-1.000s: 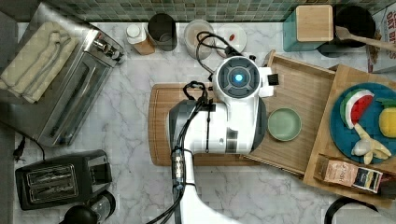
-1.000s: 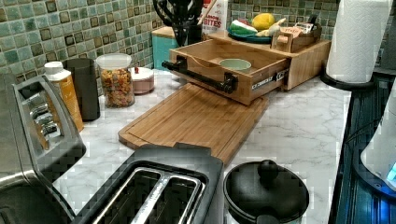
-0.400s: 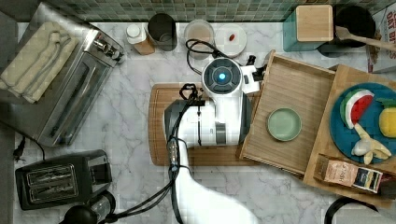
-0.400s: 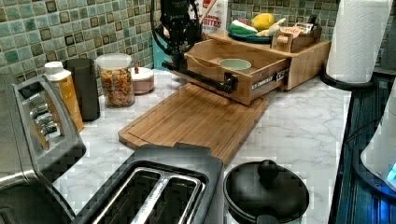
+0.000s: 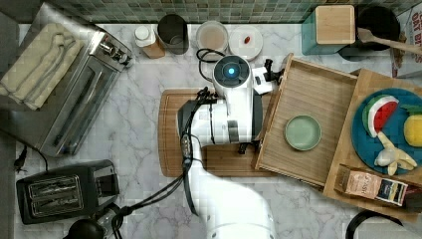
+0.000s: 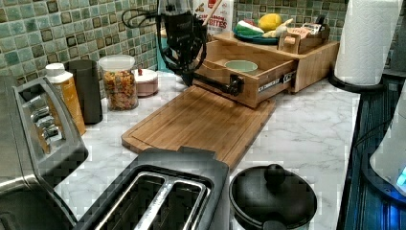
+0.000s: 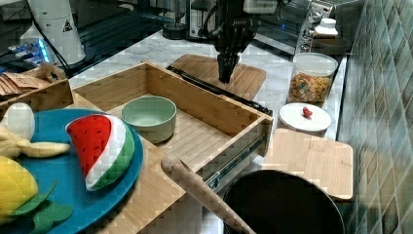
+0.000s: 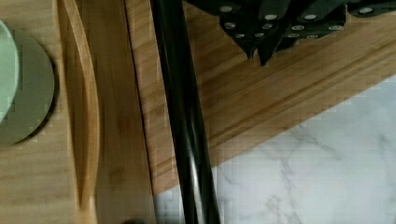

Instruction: Close the drawer.

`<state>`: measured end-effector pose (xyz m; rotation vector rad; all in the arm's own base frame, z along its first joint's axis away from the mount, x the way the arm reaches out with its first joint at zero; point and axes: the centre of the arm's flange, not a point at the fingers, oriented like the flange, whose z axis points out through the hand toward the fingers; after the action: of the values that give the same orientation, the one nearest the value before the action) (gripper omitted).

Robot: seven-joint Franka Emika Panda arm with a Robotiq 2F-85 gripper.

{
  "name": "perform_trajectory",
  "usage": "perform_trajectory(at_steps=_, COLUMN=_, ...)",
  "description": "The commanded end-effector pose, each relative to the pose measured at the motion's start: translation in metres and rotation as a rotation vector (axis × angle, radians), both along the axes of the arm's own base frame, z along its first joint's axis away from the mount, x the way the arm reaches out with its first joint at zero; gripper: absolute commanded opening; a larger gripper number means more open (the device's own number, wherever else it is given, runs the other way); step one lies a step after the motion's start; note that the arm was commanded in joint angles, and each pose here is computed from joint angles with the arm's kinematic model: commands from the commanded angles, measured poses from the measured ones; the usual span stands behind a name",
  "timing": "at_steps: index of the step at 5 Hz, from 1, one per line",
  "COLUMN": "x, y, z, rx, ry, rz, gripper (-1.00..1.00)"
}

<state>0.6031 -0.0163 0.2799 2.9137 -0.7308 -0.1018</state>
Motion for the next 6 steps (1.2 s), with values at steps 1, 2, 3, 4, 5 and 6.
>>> perform_trajectory(at_steps=1, x=0.021, y=0.009, z=0.037, rx=-0.087, ry=-0.136, rz=0.095, gripper=-1.00)
perform_trajectory(at_steps=2, x=0.020, y=-0.001, z=0.038, rx=-0.097, ry=-0.146, rz=0.101, gripper=-1.00)
perform_trajectory(at_steps=3, x=0.028, y=-0.020, z=0.039, rx=-0.037, ry=-0.065, rz=0.082, gripper=-1.00)
perform_trajectory(at_steps=4, x=0.023, y=-0.035, z=0.027, rx=-0.048, ry=-0.047, rz=0.047, gripper=-1.00)
perform_trajectory(at_steps=5, x=0.014, y=-0.050, z=0.025, rx=-0.074, ry=-0.077, rz=0.016, gripper=-1.00)
perform_trajectory(at_steps=6, x=0.001, y=-0.073, z=0.031, rx=-0.079, ry=-0.070, rz=0.023, gripper=-1.00)
